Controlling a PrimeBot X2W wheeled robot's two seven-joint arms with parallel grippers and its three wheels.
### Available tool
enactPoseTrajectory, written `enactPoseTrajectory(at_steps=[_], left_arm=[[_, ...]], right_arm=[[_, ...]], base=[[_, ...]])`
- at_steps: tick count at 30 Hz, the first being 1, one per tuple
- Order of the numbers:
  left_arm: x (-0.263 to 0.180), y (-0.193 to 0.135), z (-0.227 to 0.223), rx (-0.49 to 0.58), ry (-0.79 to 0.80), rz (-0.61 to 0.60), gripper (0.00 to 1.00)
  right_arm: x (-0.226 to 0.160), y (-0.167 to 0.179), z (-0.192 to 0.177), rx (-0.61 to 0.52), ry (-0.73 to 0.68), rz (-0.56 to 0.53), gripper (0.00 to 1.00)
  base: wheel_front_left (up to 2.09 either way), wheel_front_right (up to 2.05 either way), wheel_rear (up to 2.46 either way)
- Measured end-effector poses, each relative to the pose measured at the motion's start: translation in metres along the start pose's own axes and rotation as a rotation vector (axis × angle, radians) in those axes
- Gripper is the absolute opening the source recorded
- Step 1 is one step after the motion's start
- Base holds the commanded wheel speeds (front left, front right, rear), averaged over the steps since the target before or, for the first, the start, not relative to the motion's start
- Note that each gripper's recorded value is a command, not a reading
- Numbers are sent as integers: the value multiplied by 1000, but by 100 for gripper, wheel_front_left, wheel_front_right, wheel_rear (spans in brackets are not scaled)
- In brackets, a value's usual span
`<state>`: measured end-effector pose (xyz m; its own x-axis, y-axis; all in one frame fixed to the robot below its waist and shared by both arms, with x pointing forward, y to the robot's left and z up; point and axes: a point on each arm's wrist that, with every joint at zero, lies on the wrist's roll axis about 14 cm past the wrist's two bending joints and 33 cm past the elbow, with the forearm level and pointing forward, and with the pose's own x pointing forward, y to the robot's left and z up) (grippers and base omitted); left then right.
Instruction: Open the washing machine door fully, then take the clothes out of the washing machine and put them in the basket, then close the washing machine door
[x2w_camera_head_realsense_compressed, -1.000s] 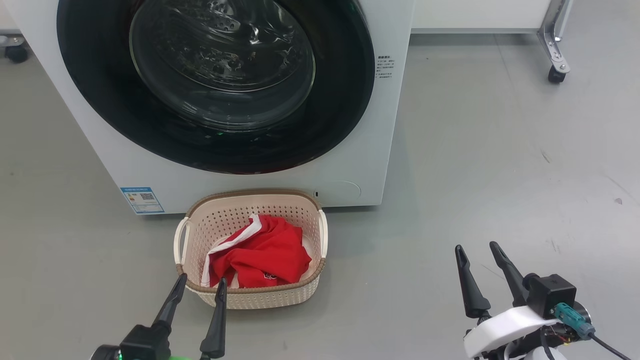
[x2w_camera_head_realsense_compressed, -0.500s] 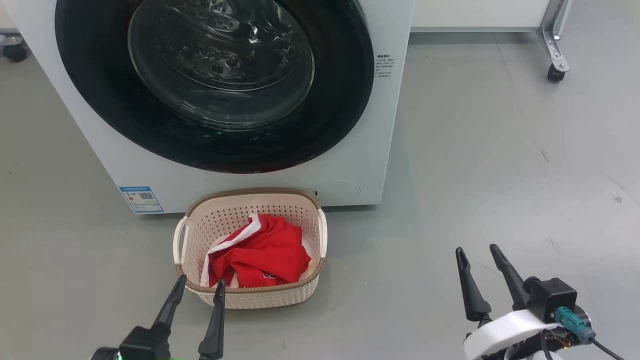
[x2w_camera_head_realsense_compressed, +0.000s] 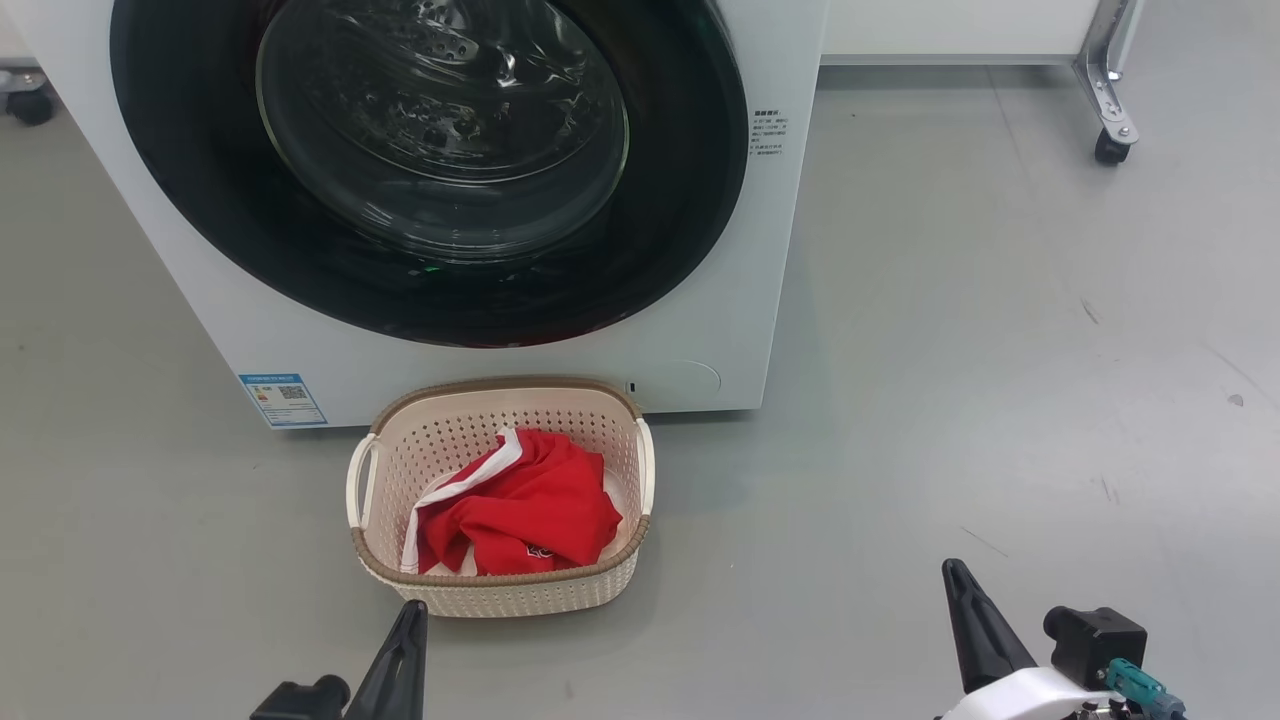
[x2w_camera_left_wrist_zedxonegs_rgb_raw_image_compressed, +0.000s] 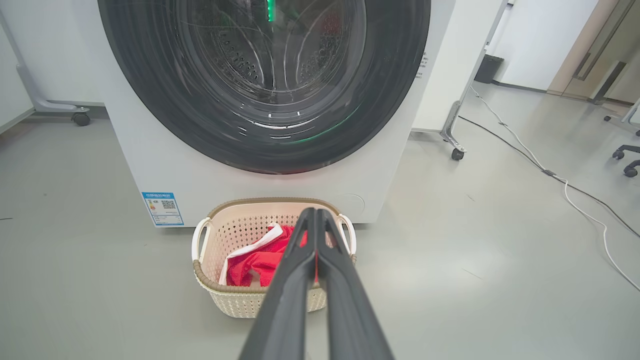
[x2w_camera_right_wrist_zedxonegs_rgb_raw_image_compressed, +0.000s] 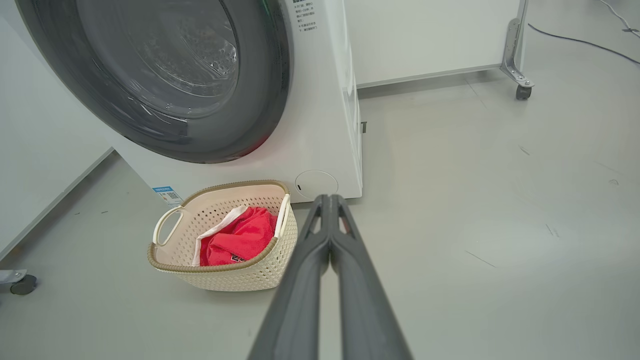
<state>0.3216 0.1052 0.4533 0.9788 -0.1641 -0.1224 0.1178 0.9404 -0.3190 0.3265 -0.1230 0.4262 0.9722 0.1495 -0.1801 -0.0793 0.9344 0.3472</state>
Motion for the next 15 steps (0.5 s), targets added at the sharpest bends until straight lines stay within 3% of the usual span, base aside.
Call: enactPoseTrajectory(at_steps=[15], left_arm=[[2,15,0,-211,25,63,0]], right_arm=[[1,-15,7,206,-8,-66,0]], base=[[0,0,0]])
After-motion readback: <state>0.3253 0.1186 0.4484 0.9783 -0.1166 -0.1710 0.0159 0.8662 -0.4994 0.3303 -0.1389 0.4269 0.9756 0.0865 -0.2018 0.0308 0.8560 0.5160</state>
